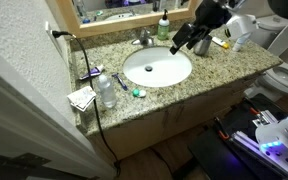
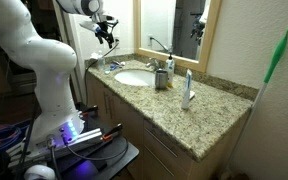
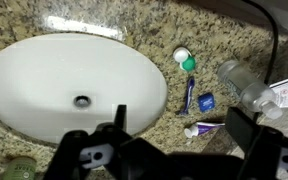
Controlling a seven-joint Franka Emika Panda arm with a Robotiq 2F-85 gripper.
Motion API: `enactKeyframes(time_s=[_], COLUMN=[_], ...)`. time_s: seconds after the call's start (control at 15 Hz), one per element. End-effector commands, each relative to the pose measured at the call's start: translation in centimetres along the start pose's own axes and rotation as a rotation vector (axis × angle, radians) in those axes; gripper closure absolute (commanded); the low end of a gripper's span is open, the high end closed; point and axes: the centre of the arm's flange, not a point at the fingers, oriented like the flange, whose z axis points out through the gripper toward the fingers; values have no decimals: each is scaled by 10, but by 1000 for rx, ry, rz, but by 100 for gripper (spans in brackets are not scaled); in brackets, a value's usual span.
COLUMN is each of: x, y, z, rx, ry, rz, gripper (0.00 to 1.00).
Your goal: Pick up the white object
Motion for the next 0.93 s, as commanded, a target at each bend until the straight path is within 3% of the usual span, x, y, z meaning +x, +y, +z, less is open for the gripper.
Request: enactKeyframes(time_s=[0.0,0.07,0.27,0.4,0.47,0.53,0.6,0.87], x=[2,-1,-10,-14,-15,-15,-26,-22], y=[5,10,-5,-17,-19,-20,-15,-15], z=[8,25,80,111,126,134,105,135], rx=[-44,-74,-35,-14,-14,-2,-27,-32], ry=[-52,-109,-201,-213,-177,-152,-169,-180], rz=[32,32,-49,-84,-96,-84,-71,-87], gripper=[0,0,0,0,0,0,0,0])
